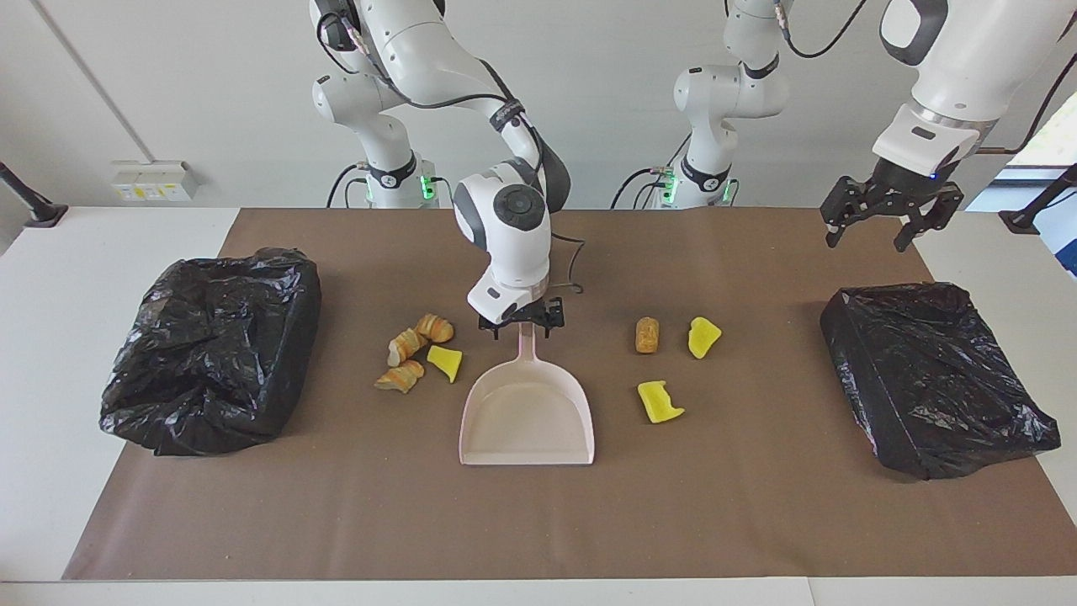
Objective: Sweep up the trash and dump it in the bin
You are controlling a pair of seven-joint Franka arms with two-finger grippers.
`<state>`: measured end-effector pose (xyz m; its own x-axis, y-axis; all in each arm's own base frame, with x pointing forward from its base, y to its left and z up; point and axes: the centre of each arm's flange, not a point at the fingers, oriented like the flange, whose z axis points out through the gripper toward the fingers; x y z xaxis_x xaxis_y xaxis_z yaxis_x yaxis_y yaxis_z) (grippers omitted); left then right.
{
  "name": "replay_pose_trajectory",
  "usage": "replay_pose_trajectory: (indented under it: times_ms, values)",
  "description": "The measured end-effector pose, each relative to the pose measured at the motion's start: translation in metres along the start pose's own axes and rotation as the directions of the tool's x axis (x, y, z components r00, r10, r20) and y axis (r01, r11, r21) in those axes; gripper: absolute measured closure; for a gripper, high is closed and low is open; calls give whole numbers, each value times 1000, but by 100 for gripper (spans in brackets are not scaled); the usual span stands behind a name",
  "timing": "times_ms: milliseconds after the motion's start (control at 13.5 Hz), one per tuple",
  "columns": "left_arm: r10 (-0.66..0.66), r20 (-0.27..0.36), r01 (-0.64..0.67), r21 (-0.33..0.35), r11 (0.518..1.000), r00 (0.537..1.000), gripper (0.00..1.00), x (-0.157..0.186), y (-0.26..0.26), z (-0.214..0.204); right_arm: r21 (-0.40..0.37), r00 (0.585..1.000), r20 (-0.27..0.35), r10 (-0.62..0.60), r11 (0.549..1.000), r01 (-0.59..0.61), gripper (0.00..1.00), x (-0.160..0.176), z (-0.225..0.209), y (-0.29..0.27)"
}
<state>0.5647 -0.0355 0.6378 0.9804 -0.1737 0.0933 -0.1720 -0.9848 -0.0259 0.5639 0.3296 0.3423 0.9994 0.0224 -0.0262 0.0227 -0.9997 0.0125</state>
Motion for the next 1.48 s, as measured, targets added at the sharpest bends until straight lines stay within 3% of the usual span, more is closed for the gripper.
replay_pose_trajectory:
  times_ms: [443,887,1034,1182,1478]
  values:
    - [28,0,-28,-3,1000,1000,0,2,17,0,3,1000,-8,5,1000,-4,1,1,-5,3]
    - [80,17,-80,-21,997,997,0,1,68,9,45,1000,17,24,999,-24,68,1,-6,2]
    - [89,39,-88,-26,996,995,0,-2,97,24,42,999,21,-28,999,27,69,3,-11,6]
    - [95,53,-93,-38,995,994,0,-12,129,47,45,987,22,-159,986,158,69,12,-22,25]
    - [96,67,-92,-53,994,993,0,-63,197,96,51,945,-17,-328,943,328,69,34,-48,80]
